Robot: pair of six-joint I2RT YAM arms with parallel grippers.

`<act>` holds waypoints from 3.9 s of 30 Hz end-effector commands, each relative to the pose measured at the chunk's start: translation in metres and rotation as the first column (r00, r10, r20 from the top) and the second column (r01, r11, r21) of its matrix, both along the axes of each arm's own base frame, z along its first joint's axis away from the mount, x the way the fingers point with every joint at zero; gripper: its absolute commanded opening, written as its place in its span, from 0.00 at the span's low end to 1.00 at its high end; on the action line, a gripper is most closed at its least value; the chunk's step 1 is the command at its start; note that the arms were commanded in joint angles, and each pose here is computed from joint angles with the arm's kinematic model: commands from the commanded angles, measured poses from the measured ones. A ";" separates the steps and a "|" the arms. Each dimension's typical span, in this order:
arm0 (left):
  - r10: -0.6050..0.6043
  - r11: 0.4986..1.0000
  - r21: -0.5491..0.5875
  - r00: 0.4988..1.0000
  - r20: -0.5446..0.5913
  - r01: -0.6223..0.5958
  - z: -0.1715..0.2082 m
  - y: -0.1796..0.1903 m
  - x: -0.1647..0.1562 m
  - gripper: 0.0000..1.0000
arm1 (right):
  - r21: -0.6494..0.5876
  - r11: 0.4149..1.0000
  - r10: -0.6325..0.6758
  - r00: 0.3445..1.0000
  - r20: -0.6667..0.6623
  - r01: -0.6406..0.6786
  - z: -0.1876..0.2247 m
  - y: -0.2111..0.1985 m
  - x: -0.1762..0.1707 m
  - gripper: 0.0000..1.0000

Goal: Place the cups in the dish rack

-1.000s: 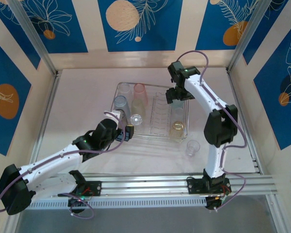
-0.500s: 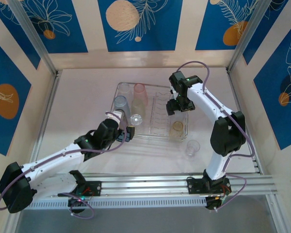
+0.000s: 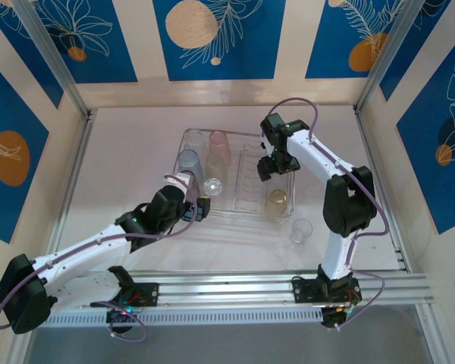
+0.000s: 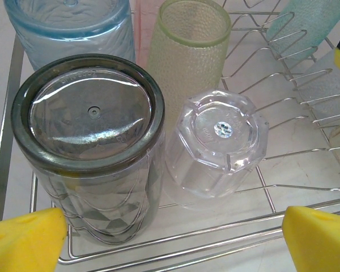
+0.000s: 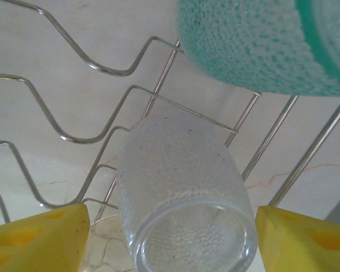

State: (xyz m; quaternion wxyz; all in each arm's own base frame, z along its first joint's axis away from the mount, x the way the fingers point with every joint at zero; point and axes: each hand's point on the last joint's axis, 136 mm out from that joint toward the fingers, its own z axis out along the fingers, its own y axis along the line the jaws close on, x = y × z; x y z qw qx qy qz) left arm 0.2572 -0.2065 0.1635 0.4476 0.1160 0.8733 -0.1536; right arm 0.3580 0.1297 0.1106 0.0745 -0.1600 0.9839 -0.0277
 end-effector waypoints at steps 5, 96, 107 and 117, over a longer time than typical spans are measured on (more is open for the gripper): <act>0.001 1.000 -0.008 1.000 0.005 -0.001 0.006 0.001 -0.001 0.97 | -0.017 0.999 0.050 0.999 -0.003 -0.050 -0.002 0.003 0.002 0.75; -0.010 1.000 0.010 1.000 -0.017 0.010 -0.004 -0.003 0.000 0.97 | 0.018 0.989 -0.146 0.979 0.143 0.145 0.040 -0.017 0.012 0.81; -0.016 1.000 0.006 1.000 -0.013 0.016 -0.003 -0.004 0.000 0.97 | 0.127 0.991 -0.050 0.998 0.037 0.045 0.071 0.012 -0.073 0.76; -0.020 1.000 0.004 1.000 -0.017 0.020 -0.003 -0.004 0.000 0.97 | 0.060 0.998 0.030 0.999 -0.020 -0.029 0.042 0.011 -0.100 0.76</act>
